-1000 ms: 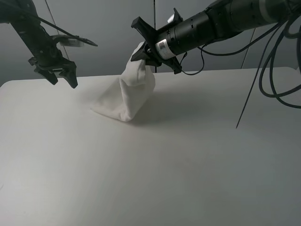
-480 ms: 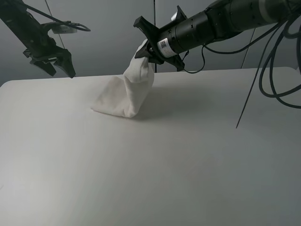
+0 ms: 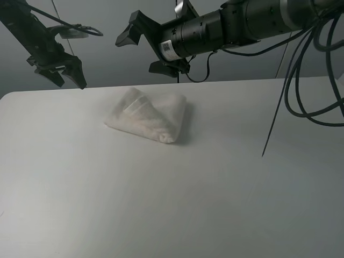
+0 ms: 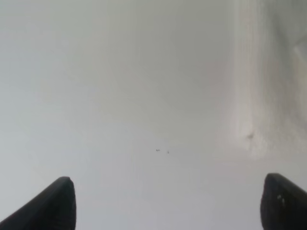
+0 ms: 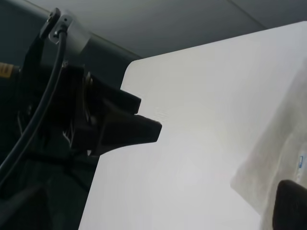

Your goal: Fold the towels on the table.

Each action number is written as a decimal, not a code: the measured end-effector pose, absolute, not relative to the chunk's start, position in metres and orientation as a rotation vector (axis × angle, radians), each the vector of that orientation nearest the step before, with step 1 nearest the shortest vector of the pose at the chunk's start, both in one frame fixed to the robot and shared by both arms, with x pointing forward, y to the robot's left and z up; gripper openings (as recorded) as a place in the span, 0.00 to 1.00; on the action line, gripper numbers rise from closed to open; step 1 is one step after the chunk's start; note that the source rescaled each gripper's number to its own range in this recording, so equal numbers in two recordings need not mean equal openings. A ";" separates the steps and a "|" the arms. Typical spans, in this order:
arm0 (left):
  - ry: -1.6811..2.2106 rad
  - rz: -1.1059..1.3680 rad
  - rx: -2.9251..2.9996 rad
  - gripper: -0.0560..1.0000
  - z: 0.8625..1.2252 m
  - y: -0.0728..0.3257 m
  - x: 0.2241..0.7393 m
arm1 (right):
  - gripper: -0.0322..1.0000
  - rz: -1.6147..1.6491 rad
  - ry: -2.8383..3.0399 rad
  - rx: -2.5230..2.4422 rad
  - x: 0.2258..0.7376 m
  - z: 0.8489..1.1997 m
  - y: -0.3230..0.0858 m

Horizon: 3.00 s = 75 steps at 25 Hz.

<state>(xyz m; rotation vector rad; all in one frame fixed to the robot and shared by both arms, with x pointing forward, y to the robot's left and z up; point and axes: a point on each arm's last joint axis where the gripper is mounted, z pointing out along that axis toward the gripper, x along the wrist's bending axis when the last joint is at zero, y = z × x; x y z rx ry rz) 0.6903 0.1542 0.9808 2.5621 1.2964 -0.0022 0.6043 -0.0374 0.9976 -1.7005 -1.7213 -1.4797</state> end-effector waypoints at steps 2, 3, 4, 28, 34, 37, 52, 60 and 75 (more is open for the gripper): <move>1.296 -0.002 2.562 0.99 0.981 0.154 0.690 | 1.00 -1.482 -1.725 -1.710 0.605 0.997 -0.038; 1.296 -0.002 2.562 0.99 0.981 0.154 0.690 | 1.00 -1.483 -1.728 -1.712 0.605 0.997 -0.038; 1.296 -0.002 2.562 0.99 0.981 0.154 0.690 | 1.00 -1.482 -1.731 -1.711 0.605 0.997 -0.038; 1.460 0.103 2.415 0.97 1.048 0.218 0.658 | 1.00 -0.965 -2.808 -1.718 0.587 1.050 -0.133; 1.563 0.229 2.286 0.97 1.066 0.261 0.600 | 1.00 -0.846 -2.855 -1.771 0.565 1.060 -0.150; 1.557 0.339 2.210 0.97 1.083 0.269 0.564 | 1.00 -0.805 -2.832 -1.798 0.544 1.055 -0.160; 1.677 0.604 1.953 0.97 1.094 0.289 0.393 | 1.00 -1.022 -2.828 -1.829 0.408 1.086 -0.222; 1.602 0.715 1.827 0.97 1.099 0.294 0.303 | 1.00 -1.168 -2.832 -1.830 0.334 1.083 -0.256; 1.515 0.809 1.681 0.97 1.059 0.296 0.223 | 1.00 -1.492 -2.802 -1.819 0.242 1.056 -0.298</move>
